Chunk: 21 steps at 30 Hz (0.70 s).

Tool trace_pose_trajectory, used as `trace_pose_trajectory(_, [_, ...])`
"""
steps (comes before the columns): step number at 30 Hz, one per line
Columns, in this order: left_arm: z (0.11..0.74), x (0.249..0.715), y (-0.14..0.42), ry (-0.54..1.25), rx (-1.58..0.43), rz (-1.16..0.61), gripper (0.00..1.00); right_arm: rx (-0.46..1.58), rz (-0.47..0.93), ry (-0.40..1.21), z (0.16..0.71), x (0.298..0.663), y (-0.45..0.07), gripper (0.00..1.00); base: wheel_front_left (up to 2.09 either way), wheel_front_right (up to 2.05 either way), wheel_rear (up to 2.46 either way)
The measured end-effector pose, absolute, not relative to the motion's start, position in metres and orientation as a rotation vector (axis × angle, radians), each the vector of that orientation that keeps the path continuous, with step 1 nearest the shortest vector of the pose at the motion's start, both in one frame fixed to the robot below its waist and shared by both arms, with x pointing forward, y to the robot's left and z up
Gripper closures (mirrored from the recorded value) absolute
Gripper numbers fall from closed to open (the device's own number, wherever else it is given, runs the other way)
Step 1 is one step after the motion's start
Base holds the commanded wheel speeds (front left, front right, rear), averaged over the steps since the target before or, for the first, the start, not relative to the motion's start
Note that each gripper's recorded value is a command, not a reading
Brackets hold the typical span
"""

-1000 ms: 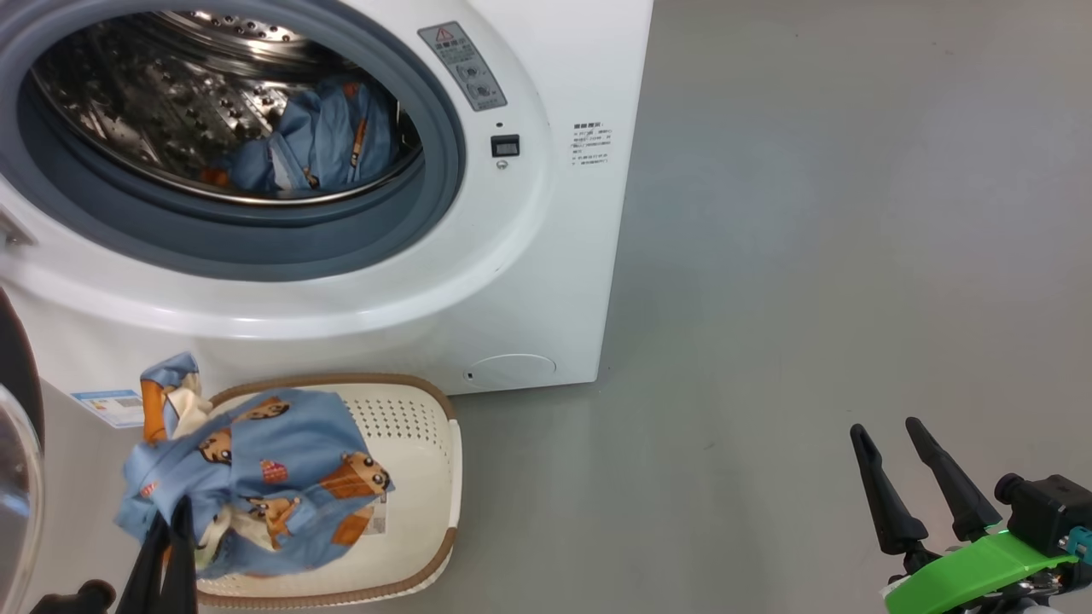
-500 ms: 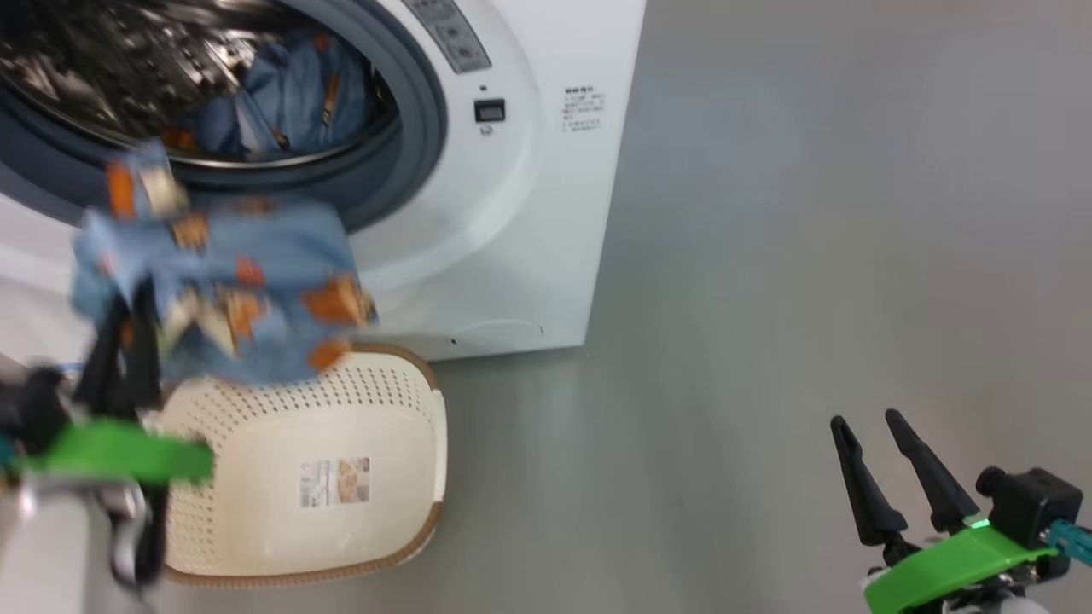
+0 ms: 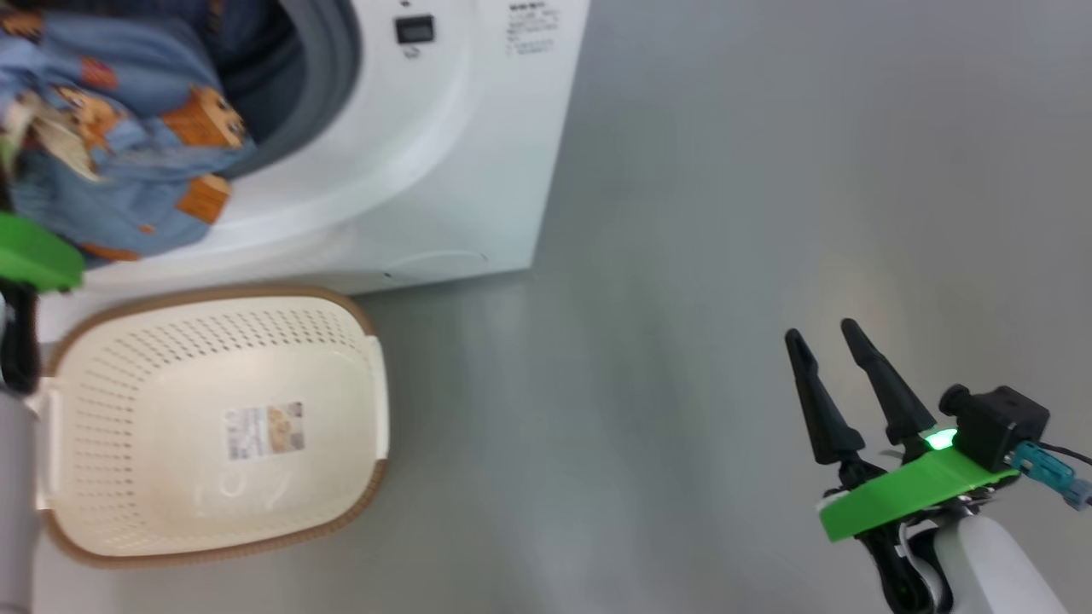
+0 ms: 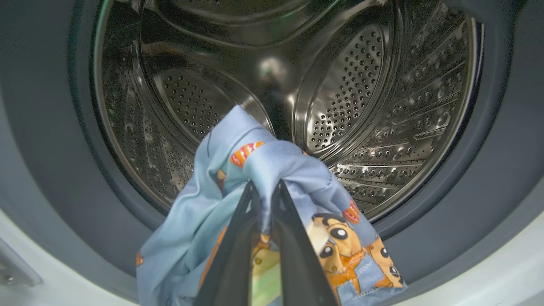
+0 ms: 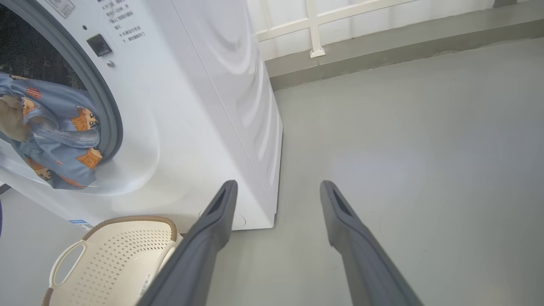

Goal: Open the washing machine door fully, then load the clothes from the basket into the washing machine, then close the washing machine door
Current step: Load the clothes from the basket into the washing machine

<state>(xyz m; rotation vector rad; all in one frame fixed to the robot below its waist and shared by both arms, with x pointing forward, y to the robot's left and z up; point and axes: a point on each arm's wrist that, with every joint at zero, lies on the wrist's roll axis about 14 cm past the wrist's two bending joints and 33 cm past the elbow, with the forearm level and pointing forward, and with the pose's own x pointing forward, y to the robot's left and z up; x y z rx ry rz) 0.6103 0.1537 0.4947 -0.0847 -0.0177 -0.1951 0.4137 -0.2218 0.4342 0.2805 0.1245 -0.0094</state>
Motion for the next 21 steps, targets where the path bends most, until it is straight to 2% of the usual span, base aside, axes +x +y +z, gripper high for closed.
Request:
trace_pose_trajectory(10, [0.463,0.668,0.134,0.058,-0.081,-0.204,1.00,0.272,-0.047,0.172,0.414,0.419,-0.230,0.00,0.00,0.00,0.00])
trace_pose_trajectory(13, [0.484,0.691,0.132,-0.002,-0.081,-0.204,1.00,0.271,-0.056,0.173,0.412,0.424,-0.232,0.00,0.00,0.00,0.00])
trace_pose_trajectory(17, [0.536,0.715,0.126,-0.172,-0.107,-0.210,1.00,0.279,-0.067,0.184,0.406,0.427,-0.231,0.00,0.00,0.00,0.00])
trace_pose_trajectory(20, [0.543,0.720,0.122,-0.215,-0.086,-0.220,1.00,0.282,-0.072,0.204,0.398,0.425,-0.230,0.00,0.00,0.00,0.00])
trace_pose_trajectory(21, [0.541,0.720,0.121,-0.217,-0.079,-0.223,0.96,0.283,-0.073,0.207,0.397,0.425,-0.230,0.00,0.00,0.00,0.00])
